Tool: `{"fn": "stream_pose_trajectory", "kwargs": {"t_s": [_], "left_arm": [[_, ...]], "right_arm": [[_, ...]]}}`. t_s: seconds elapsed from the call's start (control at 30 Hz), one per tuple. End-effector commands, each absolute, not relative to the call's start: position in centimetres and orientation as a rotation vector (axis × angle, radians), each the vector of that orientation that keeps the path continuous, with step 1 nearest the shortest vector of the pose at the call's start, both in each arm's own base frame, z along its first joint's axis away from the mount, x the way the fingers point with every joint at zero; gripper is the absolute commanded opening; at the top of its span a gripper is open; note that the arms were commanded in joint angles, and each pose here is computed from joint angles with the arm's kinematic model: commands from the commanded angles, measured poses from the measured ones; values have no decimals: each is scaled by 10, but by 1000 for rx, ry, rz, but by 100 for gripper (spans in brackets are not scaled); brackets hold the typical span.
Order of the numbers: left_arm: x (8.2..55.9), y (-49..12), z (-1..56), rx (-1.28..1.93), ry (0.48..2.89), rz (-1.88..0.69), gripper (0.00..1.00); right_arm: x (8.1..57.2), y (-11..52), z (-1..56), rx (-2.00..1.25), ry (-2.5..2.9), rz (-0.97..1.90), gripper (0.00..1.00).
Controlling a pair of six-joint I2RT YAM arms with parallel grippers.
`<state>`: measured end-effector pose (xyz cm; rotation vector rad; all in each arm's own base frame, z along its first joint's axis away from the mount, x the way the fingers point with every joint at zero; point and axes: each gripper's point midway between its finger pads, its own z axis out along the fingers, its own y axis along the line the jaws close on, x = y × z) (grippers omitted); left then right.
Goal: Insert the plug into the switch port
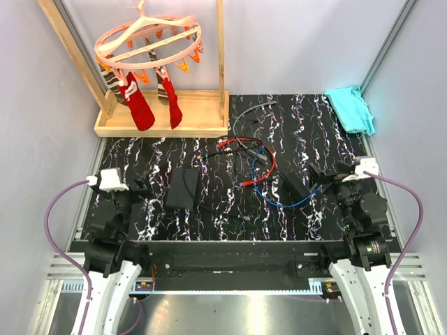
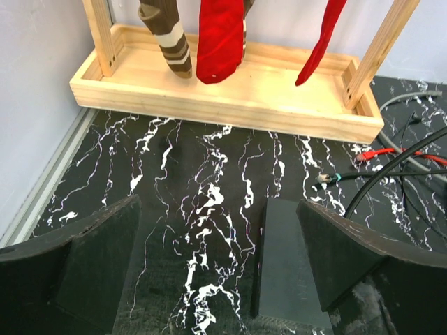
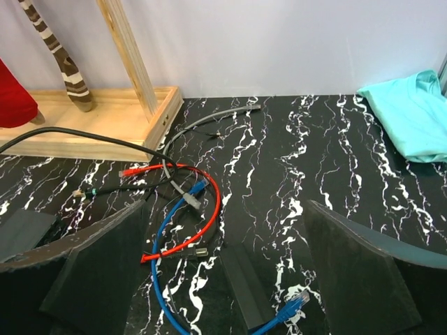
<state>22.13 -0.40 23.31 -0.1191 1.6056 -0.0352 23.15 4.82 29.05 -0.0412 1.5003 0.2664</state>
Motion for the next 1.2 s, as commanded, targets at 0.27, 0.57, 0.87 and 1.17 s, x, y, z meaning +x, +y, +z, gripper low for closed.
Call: {"fn": "stream_pose_trajectory", "kwargs": {"t_s": [0.27, 0.57, 0.87, 1.17], "left_arm": [[209, -10, 262, -150, 1515, -105, 99], [204, -8, 255, -201, 1526, -103, 99], [202, -28, 258, -117, 1499, -185, 99], [215, -43, 239, -10, 1618, -144, 99]], "right_arm": [[241, 69, 263, 147, 1806, 470, 100], [262, 125, 259, 252, 2038, 849, 100], [291, 139, 197, 339, 2328, 776, 100], [344, 181, 186, 31, 2366, 640, 100]]}}
